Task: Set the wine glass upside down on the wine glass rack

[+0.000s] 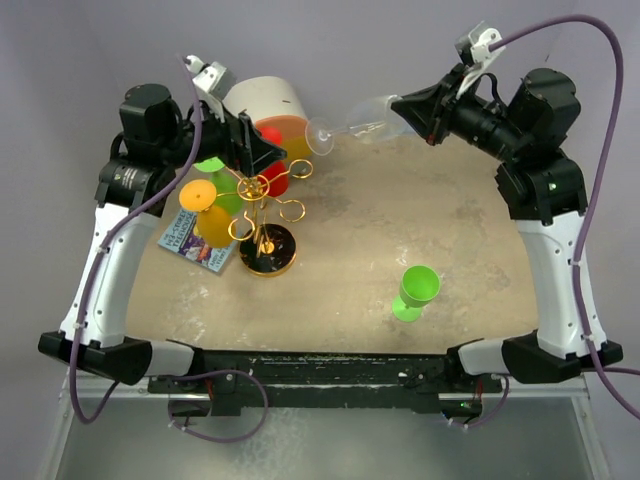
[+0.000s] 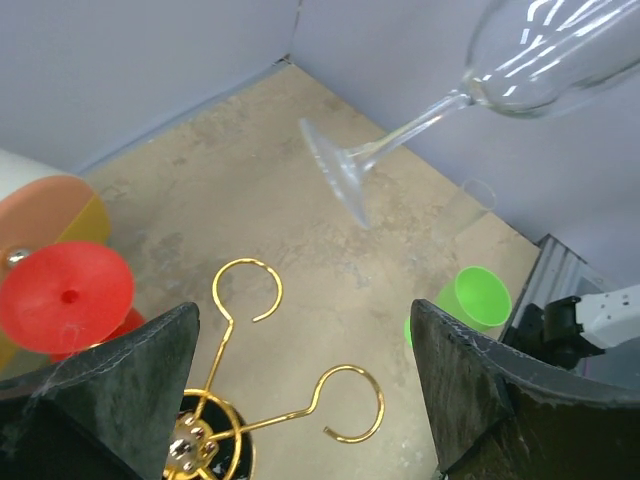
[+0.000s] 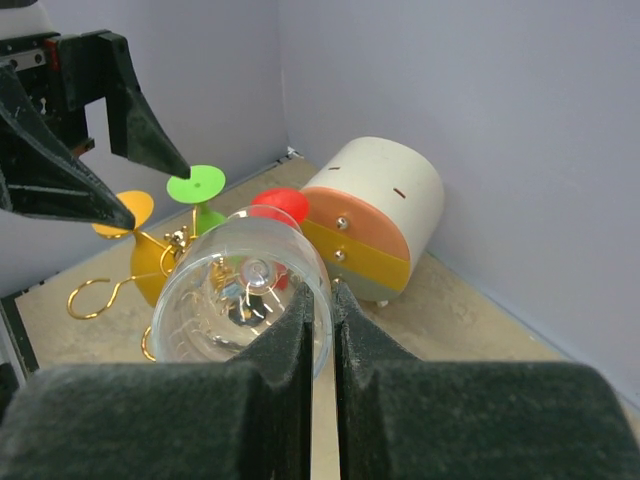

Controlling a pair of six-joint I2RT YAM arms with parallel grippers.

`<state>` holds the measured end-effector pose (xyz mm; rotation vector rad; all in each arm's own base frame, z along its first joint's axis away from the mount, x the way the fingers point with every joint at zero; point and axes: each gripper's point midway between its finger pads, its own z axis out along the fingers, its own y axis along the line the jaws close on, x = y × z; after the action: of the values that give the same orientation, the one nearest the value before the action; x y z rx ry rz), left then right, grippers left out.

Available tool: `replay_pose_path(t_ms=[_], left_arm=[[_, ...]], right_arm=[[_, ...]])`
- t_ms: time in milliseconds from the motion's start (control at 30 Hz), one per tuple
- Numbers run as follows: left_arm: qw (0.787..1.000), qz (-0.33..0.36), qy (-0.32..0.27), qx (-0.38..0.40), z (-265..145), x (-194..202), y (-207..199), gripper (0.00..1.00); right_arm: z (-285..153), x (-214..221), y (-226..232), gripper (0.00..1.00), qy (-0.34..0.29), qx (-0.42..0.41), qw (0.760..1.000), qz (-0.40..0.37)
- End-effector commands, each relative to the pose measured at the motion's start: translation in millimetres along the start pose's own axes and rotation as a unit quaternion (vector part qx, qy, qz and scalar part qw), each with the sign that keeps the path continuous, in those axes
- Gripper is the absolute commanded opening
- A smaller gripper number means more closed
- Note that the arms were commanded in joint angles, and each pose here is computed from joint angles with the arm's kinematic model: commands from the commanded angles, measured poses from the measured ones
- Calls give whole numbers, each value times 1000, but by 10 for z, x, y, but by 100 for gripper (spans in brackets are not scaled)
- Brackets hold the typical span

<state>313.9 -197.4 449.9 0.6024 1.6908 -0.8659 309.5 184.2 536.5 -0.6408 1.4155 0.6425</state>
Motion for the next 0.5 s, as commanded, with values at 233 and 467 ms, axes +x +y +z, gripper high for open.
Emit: replay_pose_path(t_ms=[233, 467], left_arm=[[991, -122, -2, 58, 553, 38, -155, 81], [988, -133, 11, 79, 794, 142, -209, 65]], right_arm=[[157, -306, 2, 0, -48, -6, 998, -34], [207, -248, -12, 0, -41, -8, 998, -36]])
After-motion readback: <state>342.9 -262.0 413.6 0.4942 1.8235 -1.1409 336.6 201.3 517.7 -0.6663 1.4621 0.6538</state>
